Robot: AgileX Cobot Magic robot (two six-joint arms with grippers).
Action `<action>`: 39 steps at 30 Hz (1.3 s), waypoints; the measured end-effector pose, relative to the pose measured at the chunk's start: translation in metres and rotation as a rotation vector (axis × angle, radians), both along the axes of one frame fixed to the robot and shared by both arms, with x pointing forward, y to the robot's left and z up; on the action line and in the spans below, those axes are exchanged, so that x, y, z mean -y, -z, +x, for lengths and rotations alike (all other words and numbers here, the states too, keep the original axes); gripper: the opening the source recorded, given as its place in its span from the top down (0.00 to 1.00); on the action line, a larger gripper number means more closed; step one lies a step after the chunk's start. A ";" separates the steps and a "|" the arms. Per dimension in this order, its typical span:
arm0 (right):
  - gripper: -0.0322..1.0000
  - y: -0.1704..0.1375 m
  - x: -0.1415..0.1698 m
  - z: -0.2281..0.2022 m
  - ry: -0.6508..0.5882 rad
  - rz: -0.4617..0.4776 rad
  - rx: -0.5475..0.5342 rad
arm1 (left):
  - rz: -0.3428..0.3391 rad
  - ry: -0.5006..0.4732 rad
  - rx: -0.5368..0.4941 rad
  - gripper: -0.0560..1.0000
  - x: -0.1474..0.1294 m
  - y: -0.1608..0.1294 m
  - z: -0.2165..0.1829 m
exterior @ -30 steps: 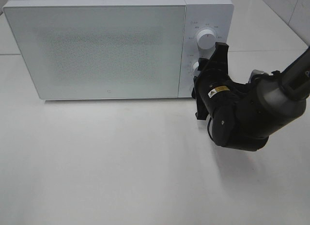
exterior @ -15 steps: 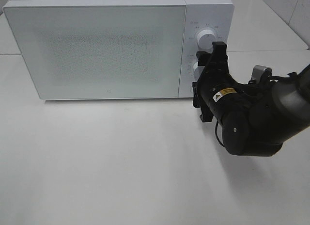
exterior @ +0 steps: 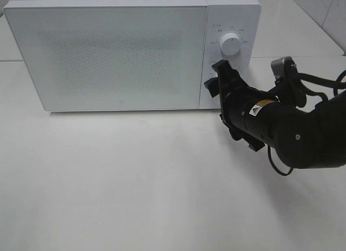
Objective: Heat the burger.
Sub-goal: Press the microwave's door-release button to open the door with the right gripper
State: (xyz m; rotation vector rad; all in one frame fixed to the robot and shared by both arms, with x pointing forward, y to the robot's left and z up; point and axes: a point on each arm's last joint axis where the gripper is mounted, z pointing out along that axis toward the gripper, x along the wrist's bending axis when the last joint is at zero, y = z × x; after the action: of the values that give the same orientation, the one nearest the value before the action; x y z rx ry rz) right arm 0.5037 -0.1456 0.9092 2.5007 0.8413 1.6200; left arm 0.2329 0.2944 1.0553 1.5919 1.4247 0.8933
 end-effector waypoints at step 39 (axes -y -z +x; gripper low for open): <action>0.22 -0.093 0.059 -0.080 -0.906 -0.858 -0.209 | 0.000 0.000 0.000 0.09 0.000 0.000 0.000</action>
State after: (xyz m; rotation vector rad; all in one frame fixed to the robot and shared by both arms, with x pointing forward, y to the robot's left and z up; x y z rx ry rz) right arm 0.4237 -0.2049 1.0023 1.7144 2.2932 0.7233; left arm 0.2329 0.2944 1.0553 1.5919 1.4247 0.8933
